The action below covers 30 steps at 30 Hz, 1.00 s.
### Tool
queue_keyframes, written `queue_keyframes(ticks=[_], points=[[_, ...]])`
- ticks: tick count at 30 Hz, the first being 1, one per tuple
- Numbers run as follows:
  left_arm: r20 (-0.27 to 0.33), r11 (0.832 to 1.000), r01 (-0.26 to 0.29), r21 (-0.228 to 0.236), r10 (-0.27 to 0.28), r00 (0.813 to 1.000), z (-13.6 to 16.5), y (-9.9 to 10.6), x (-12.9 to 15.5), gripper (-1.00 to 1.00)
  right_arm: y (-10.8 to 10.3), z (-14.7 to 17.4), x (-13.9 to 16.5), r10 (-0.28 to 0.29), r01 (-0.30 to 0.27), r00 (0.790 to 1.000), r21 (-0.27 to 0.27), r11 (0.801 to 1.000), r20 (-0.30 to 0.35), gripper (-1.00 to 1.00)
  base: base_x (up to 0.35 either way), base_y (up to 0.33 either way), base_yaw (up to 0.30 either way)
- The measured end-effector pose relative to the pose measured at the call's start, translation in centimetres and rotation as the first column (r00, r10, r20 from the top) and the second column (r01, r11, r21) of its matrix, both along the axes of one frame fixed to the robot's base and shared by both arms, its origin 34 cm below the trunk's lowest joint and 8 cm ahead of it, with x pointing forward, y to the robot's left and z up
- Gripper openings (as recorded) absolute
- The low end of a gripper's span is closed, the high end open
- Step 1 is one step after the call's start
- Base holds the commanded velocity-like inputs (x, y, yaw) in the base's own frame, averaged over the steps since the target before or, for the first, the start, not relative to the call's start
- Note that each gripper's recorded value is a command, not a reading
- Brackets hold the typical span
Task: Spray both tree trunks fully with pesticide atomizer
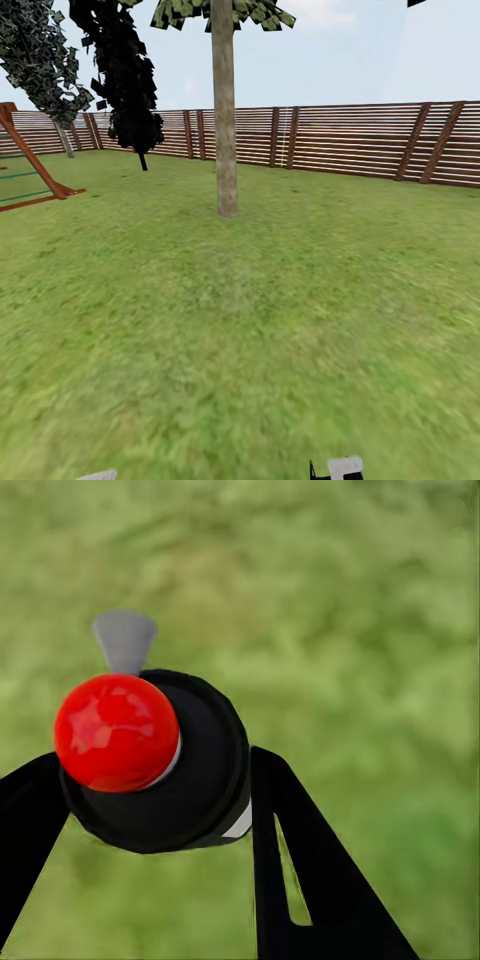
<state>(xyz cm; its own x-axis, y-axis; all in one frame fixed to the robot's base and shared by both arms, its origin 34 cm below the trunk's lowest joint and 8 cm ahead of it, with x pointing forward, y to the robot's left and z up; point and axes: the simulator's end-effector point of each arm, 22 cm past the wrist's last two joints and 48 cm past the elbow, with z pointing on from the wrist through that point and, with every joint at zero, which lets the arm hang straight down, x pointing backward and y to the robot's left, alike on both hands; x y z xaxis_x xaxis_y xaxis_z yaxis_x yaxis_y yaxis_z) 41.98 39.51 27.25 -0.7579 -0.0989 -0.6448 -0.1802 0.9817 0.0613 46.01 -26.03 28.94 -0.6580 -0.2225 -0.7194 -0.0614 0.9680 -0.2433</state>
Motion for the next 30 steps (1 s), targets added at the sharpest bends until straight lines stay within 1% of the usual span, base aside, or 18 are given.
queue_keyframes(ticks=[30], points=[[0.000, 1.000, -0.002, 0.001, 0.002, 1.000, 0.01, 0.06, 0.00, -1.00, 0.01, 0.00, 0.00, 0.000, 0.000, 1.000, 0.000, 1.000, 0.000, 1.00, 0.338, 0.000, 0.000]])
